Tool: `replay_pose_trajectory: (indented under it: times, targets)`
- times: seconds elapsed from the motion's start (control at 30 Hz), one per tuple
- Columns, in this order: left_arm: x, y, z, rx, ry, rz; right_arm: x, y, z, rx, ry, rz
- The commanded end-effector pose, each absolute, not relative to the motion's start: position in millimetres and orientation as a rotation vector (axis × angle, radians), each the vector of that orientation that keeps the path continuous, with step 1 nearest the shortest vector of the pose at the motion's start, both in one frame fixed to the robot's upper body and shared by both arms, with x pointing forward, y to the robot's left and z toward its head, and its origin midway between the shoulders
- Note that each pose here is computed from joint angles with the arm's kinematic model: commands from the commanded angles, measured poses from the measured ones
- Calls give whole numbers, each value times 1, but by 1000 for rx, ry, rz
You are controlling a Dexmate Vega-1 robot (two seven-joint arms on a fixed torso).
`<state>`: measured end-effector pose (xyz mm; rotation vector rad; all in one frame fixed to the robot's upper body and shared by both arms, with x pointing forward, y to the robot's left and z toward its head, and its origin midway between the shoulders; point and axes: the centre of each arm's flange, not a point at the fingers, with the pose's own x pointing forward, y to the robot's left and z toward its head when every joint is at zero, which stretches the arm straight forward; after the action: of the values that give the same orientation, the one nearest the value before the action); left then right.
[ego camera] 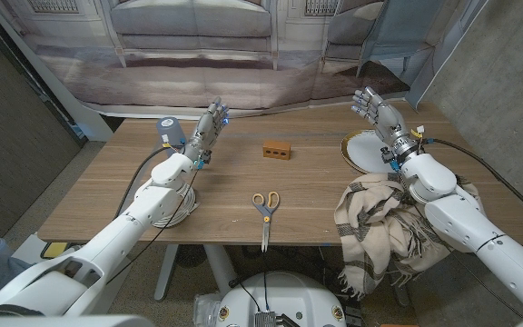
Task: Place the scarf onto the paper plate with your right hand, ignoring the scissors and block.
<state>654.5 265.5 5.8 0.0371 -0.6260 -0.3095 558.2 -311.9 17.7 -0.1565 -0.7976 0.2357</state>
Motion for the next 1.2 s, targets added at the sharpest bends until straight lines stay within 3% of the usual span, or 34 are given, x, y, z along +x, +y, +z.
replay_pose_trajectory:
  times: [0.03,1.2]
  targets:
    - [654,258,7,48,-626,-321,538,-319,11,-207,-844,199]
    - [651,248,10,79,-618,-334,498,-329,-15,-386,-830,67]
